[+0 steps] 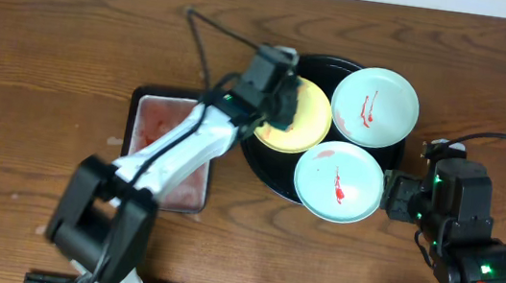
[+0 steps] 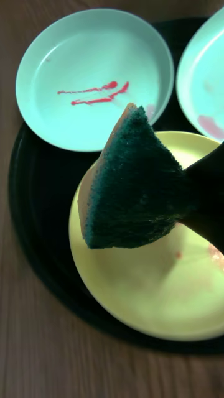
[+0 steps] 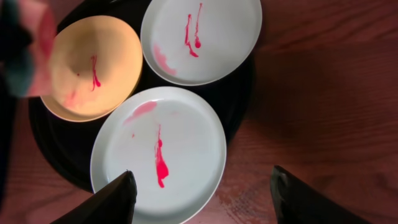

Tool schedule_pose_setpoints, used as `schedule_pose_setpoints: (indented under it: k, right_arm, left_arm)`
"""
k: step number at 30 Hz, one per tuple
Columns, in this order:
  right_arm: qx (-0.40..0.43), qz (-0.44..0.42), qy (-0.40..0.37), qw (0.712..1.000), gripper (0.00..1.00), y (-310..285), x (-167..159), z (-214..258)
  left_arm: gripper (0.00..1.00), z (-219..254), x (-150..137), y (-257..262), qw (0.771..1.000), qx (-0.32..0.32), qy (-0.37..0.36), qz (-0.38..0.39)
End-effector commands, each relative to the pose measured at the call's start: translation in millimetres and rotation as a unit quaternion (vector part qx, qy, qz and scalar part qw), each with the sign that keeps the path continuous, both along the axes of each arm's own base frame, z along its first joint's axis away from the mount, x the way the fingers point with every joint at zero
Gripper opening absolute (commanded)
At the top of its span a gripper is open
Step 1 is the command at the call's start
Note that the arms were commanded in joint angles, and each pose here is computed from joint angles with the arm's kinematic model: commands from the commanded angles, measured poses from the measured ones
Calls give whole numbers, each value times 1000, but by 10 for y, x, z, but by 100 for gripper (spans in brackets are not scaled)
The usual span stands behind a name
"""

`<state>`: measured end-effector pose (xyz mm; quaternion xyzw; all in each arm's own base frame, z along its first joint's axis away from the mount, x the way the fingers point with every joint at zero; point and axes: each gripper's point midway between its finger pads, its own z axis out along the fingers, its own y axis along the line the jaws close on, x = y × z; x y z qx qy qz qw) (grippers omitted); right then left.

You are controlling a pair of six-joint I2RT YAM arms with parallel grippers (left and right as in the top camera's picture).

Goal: Clean dirty plates on tray and stack at the side
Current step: 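Carry the sponge with the left gripper over the yellow plate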

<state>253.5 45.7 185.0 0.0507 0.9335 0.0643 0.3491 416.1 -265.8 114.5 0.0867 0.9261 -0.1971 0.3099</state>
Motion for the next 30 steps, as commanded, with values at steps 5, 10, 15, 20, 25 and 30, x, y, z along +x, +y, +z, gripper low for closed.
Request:
schedule_pose_setpoints:
  k: [5, 10, 15, 20, 25, 30]
  right_arm:
    - [-2, -7, 0, 1000, 68, -19, -8, 41]
    - [-1, -9, 3, 1000, 69, -19, -11, 31]
    - [0, -9, 10, 1000, 69, -14, -24, 6]
    - [2, -13, 17, 1000, 70, -18, -37, -21]
    - [8, -15, 21, 1000, 70, -7, -47, -29]
    - [19, -4, 26, 999, 66, 80, 85, -92]
  left_arm:
    - [7, -459, 160, -147, 999, 5, 44, 14]
    - [7, -662, 169, -178, 998, 11, 56, 13]
    - [7, -736, 211, -223, 999, 8, 50, 12]
    - [7, -853, 200, -255, 998, 3, 62, 19]
    - [7, -913, 232, -69, 996, 42, 58, 57]
    - [7, -1034, 110, 109, 990, 86, 85, 71]
